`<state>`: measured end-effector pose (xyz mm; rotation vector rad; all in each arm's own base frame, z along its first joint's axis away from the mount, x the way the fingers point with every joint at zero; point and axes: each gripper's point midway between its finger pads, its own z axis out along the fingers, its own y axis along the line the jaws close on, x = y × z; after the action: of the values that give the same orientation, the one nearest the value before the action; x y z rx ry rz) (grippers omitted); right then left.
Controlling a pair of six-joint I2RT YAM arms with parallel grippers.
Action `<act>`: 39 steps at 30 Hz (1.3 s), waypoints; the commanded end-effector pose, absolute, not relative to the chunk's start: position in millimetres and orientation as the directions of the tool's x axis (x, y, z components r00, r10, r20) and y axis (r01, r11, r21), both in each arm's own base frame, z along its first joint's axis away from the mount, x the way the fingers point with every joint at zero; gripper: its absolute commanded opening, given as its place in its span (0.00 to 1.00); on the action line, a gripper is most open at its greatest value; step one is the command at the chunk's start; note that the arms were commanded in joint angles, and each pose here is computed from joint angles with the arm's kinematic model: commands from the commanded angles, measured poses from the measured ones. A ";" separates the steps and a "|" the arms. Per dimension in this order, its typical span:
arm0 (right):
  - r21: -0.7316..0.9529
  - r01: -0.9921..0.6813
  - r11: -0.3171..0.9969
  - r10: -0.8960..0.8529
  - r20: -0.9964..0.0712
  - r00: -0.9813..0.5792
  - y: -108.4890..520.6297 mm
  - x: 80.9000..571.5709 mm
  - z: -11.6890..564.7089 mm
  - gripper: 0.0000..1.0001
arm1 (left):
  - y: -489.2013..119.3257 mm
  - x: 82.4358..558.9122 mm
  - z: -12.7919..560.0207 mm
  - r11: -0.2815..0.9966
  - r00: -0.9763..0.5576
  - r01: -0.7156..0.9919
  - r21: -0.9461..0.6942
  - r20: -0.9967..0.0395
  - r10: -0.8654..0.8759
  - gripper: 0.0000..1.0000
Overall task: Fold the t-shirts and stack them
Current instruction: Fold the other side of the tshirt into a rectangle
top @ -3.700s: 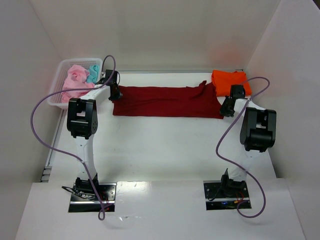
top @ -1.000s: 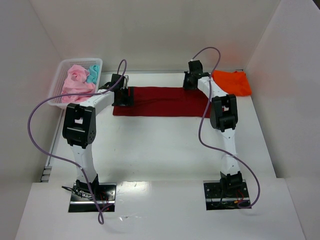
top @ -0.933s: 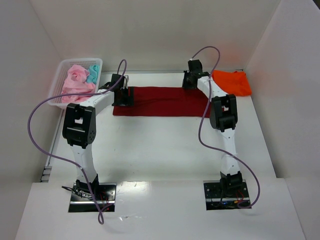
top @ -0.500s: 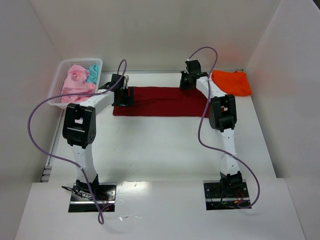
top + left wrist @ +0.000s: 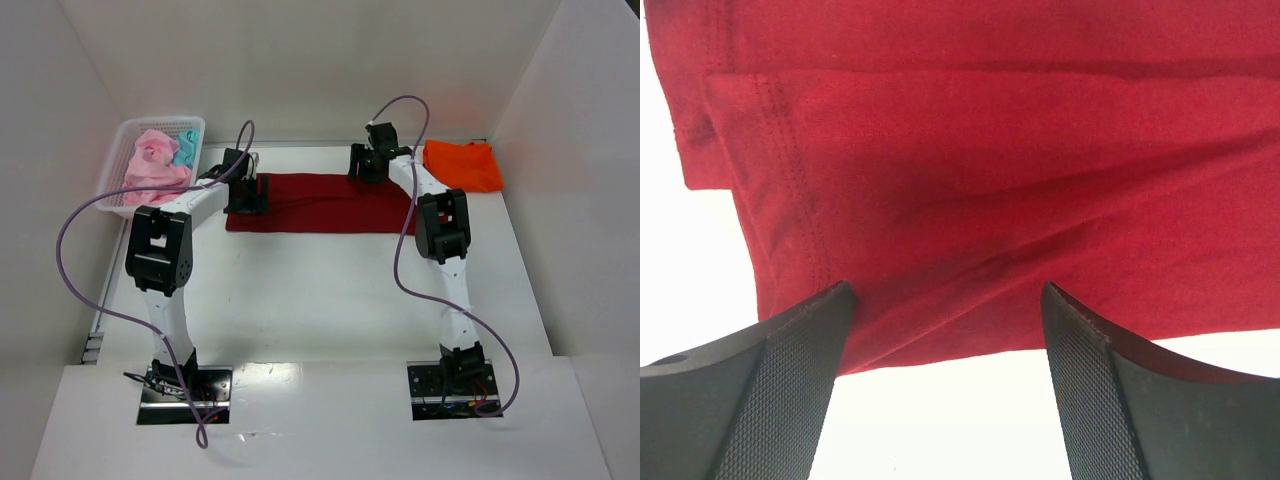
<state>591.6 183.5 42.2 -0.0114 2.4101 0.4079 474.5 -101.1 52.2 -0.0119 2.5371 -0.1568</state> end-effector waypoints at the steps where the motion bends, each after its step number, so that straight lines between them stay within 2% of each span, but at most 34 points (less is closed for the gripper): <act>1: 0.268 -0.148 0.952 0.124 -0.780 -0.613 181.0 616.5 133.7 0.69 | -108.9 478.4 52.8 0.989 -0.824 0.076 -0.128 -0.566 -0.010 0.83; 6: 0.297 -0.118 0.948 0.198 -0.836 -0.512 147.7 615.2 195.1 0.83 | -110.9 481.2 61.2 0.987 -0.813 0.093 -0.133 -0.582 -0.002 0.86; 9: 0.309 -0.095 0.946 0.232 -0.853 -0.468 124.7 603.8 218.5 0.85 | -115.4 480.5 66.0 0.982 -0.810 0.109 -0.154 -0.586 -0.002 0.88; 11: 0.299 -0.056 0.953 0.234 -0.839 -0.492 111.8 590.1 207.1 0.85 | -123.3 478.9 70.6 0.977 -0.807 0.131 -0.170 -0.591 0.005 0.89; 14: 0.243 0.011 0.970 0.210 -0.814 -0.542 88.8 575.7 172.1 0.66 | -124.8 475.7 67.6 0.974 -0.813 0.136 -0.179 -0.582 0.006 0.89; 15: 0.233 0.027 0.972 0.208 -0.805 -0.556 85.8 572.3 162.6 0.57 | -124.8 475.7 67.6 0.974 -0.813 0.136 -0.179 -0.582 0.006 0.89; 16: 0.220 0.040 0.975 0.202 -0.788 -0.582 78.6 566.4 147.2 0.37 | -124.8 475.7 67.6 0.974 -0.813 0.136 -0.179 -0.582 0.006 0.89; 18: 0.224 0.047 0.974 0.206 -0.768 -0.607 73.8 562.6 130.1 0.25 | -124.4 475.8 67.5 0.974 -0.812 0.144 -0.174 -0.584 0.015 0.89; 22: 0.263 0.055 0.963 0.236 -0.733 -0.638 63.6 562.3 102.2 0.23 | -124.8 477.8 68.6 0.974 -0.807 0.145 -0.175 -0.591 0.014 0.89; 23: 0.261 0.059 0.964 0.236 -0.724 -0.648 63.5 562.1 94.7 0.26 | -124.8 477.8 68.6 0.974 -0.807 0.145 -0.175 -0.591 0.014 0.90; 26: 0.248 0.076 0.966 0.235 -0.709 -0.666 52.7 562.4 78.6 0.26 | -120.8 477.9 65.4 0.979 -0.805 0.132 -0.157 -0.592 0.014 0.90; 31: 0.245 0.113 0.963 0.258 -0.720 -0.644 31.3 572.0 78.5 0.26 | -124.0 476.7 60.9 0.980 -0.811 0.126 -0.155 -0.585 0.012 0.90; 39: 0.196 0.200 0.960 0.280 -0.683 -0.675 2.9 571.6 48.0 0.27 | -120.1 474.2 50.8 0.984 -0.826 0.111 -0.138 -0.564 0.015 0.90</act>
<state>557.2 13.5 47.7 0.3295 2.3629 0.1760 469.7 -119.5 52.9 0.0866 2.5419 -0.2340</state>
